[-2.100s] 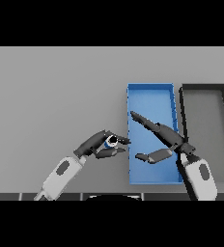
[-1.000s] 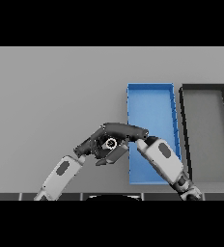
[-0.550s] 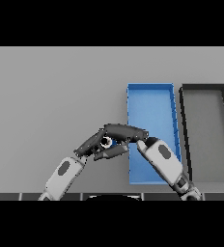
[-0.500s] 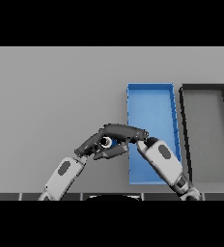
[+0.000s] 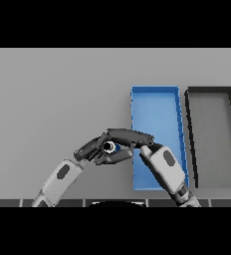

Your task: Pick up the blue pipe and place it into the blue bin.

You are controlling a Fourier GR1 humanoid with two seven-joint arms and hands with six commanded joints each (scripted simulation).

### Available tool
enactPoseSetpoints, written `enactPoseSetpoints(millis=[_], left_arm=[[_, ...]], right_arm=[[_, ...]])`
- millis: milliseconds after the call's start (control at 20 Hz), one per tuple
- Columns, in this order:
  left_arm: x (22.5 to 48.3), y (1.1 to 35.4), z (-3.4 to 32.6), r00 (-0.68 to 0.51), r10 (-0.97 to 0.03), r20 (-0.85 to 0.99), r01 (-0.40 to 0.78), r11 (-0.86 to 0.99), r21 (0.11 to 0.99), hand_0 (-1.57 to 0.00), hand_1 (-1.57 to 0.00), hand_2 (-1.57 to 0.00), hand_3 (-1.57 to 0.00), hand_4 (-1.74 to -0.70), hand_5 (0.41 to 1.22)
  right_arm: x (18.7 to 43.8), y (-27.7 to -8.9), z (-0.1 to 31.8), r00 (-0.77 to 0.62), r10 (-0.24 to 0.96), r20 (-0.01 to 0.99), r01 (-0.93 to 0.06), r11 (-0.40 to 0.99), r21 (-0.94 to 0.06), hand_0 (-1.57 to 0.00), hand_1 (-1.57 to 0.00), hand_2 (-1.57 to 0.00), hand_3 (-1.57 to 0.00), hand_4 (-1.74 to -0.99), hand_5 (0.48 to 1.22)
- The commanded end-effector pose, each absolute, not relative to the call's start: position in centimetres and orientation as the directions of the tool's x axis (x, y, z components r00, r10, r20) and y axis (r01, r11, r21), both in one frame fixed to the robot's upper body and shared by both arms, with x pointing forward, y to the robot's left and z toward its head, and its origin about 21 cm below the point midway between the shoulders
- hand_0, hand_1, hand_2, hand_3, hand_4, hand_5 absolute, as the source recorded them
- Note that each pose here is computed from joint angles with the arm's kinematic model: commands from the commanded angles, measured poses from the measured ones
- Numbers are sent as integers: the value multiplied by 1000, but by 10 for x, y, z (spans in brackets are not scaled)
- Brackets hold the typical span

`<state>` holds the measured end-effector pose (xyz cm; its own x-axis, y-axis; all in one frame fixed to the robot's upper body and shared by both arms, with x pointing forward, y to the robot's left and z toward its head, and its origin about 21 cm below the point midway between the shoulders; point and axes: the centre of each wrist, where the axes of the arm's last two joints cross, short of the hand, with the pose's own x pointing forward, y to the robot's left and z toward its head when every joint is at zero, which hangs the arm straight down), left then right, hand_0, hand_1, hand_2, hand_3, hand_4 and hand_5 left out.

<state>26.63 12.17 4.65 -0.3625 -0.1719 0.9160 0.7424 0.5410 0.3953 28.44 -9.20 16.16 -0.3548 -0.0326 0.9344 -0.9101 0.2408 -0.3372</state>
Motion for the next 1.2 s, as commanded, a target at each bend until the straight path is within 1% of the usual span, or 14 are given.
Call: enactPoseSetpoints(millis=[0,100,200,250,450,500,550,650,750,850,900,1000,1100,1150], left_arm=[[267,122,47,-349,-196,916,740,543,398,-193,-181,-163,-178,-968,849],[269,125,46,-341,-228,912,732,544,410,-123,-115,-104,-114,-915,735],[268,121,44,-329,-231,916,732,551,402,-79,-74,-66,-72,-889,664],[268,122,44,-330,-227,916,731,553,401,-63,-59,-53,-58,-887,638],[267,122,40,-275,-227,934,739,572,356,-25,-23,-21,-23,-894,576],[267,123,41,-272,-238,932,737,572,361,-20,-19,-17,-18,-897,569],[268,121,40,-265,-250,931,734,574,363,-16,-15,-13,-14,-896,562],[268,123,39,-245,-263,933,739,572,356,-10,-9,-8,-9,-901,548],[268,126,39,-239,-262,935,747,565,350,-6,-5,-5,-5,-911,534],[266,120,40,-229,-263,937,750,566,342,-3,-3,-3,-3,-915,514],[266,121,39,-227,-271,935,748,566,346,-3,-2,-2,-2,-915,507],[263,121,37,-218,-272,937,753,564,339,-1,-1,-1,-1,-920,503],[263,121,40,-224,-267,937,757,558,340,0,0,0,0,-917,503],[261,120,43,-225,-265,938,756,559,340,0,0,0,0,-915,503]], right_arm=[[283,-90,162,-355,-56,933,-913,236,-333,-1566,-1566,-1566,-1564,-1495,1214],[281,-87,159,-364,-52,930,-909,237,-343,-1568,-1568,-1568,-1566,-1496,1216],[281,-90,160,-379,-30,925,-899,249,-360,-1569,-1569,-1569,-1568,-1495,1218],[283,-87,162,-372,-18,928,-900,252,-356,-1569,-1569,-1569,-1569,-1493,1219],[288,-91,165,-352,-37,935,-908,255,-332,-1570,-1570,-1570,-1570,-1489,1220],[285,-88,166,-351,-54,935,-909,259,-327,-1570,-1570,-1570,-1570,-1488,1220],[286,-90,170,-341,-55,939,-910,272,-314,-1571,-1571,-1571,-1570,-1489,1220],[286,-94,175,-278,-80,957,-930,273,-247,-1571,-1571,-1571,-1571,-1491,1221],[288,-97,188,-241,-102,965,-941,270,-206,-1571,-1571,-1571,-1571,-1581,1221],[291,-101,208,-197,-118,973,-948,278,-158,-1571,-1571,-1571,-1571,-1639,1221],[294,-104,215,-165,-122,979,-948,292,-123,-1571,-1571,-1571,-1571,-1659,1221],[298,-112,248,-146,-187,972,-948,308,-83,-1571,-1571,-1571,-1571,-1689,1171],[303,-115,283,-153,-265,952,-948,313,-65,-1571,-1571,-1571,-1571,-1707,1141],[307,-122,299,-201,-286,937,-936,339,-97,-1571,-1571,-1571,-1571,-1714,1134]])
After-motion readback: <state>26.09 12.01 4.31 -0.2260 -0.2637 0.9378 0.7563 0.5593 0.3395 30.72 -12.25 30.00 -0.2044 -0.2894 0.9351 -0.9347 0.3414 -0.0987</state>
